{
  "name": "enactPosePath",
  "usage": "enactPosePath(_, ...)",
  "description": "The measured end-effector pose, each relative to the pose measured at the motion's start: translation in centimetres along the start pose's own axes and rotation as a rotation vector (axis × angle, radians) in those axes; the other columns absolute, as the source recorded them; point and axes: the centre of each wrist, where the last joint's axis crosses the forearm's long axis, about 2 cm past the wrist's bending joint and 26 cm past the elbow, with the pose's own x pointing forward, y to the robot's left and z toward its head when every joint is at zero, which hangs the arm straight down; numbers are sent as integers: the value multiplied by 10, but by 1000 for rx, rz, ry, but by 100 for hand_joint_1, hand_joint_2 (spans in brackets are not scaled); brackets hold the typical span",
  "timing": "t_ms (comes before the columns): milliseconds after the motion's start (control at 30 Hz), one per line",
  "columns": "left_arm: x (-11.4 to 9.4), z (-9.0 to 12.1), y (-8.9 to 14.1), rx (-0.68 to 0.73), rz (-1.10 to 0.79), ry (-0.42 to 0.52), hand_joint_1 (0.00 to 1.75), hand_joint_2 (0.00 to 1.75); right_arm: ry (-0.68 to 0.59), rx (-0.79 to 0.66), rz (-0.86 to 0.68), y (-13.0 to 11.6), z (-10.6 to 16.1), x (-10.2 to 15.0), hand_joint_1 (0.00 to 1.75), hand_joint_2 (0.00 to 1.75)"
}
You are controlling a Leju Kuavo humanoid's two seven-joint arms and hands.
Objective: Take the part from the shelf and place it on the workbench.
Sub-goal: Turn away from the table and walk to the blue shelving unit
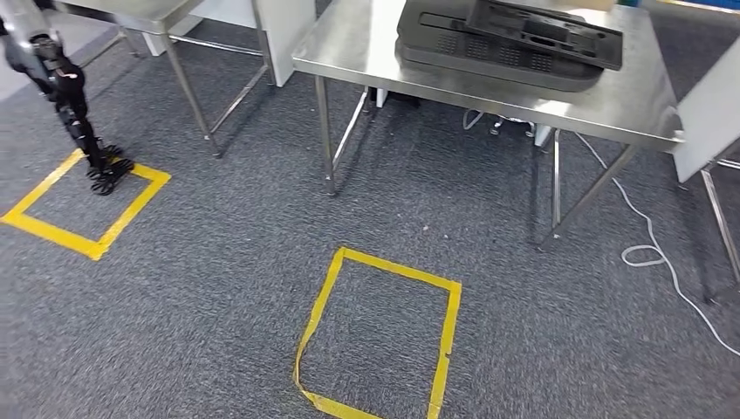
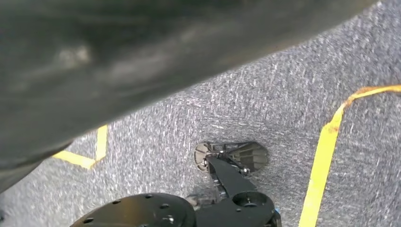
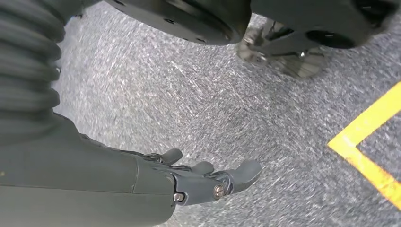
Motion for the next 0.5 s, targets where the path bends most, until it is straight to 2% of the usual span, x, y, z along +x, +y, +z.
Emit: enactPosePath(500,-4,2,-1,-4,-3,-1,0,0,-6,43,23,1,0,1,0,175)
